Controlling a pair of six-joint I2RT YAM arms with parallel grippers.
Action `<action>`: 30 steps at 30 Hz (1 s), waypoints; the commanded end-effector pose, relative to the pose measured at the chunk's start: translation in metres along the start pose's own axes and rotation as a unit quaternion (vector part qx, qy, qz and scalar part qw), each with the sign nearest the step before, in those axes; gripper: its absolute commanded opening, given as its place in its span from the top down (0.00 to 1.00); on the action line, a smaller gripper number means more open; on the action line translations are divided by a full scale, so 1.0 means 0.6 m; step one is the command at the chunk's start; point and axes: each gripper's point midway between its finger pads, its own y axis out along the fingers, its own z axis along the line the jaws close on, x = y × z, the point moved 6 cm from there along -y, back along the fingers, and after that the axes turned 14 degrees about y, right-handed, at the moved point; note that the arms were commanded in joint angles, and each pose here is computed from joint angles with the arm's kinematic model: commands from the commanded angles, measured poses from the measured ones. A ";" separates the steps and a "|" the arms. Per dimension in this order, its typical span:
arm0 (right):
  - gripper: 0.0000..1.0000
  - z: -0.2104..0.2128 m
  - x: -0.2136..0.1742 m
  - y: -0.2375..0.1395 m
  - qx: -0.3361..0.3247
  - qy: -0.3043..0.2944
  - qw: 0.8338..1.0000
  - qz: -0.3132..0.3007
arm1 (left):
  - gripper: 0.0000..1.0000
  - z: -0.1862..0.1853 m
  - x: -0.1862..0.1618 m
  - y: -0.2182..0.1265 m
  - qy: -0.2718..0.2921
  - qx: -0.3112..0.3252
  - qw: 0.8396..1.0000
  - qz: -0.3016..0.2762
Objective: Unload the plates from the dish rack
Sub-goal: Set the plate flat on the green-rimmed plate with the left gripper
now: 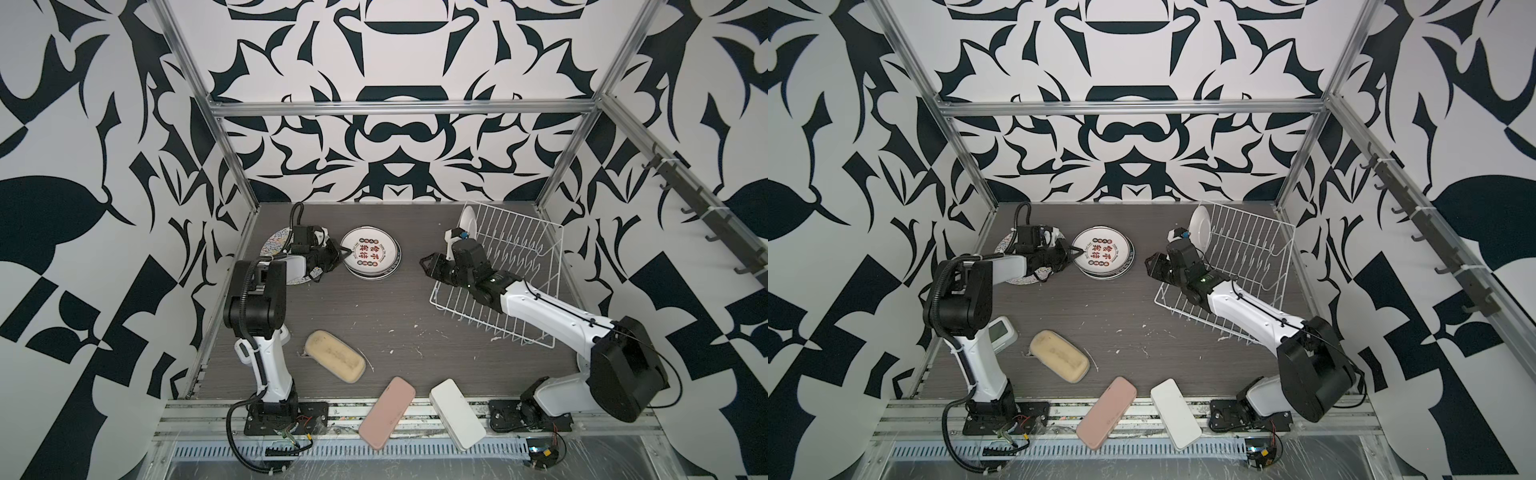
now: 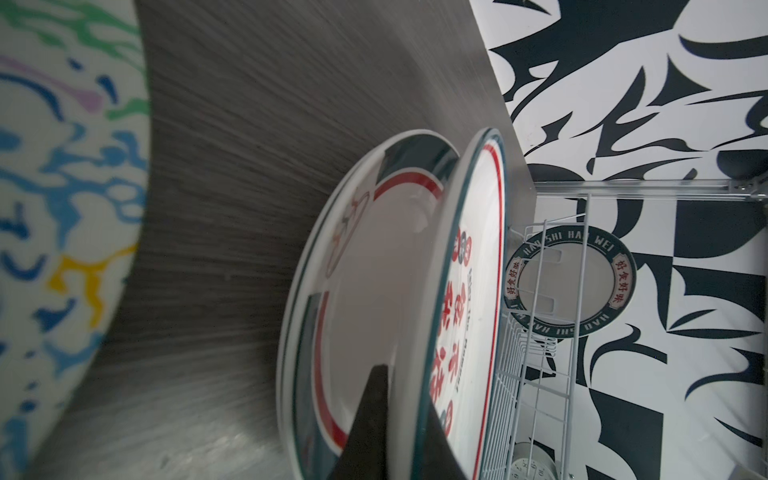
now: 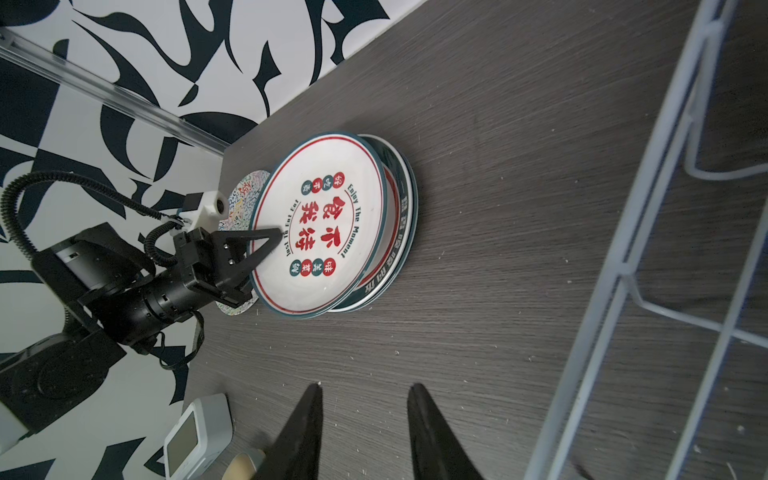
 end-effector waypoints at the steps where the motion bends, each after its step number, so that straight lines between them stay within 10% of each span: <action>1: 0.62 0.037 0.022 -0.021 0.027 -0.016 0.999 -0.025 | 1.00 -0.020 0.026 -0.009 0.027 -0.002 1.000 -0.012; 30: 0.60 0.016 0.018 -0.019 0.001 -0.028 0.999 -0.028 | 0.95 -0.016 0.028 0.001 0.025 0.027 0.999 0.014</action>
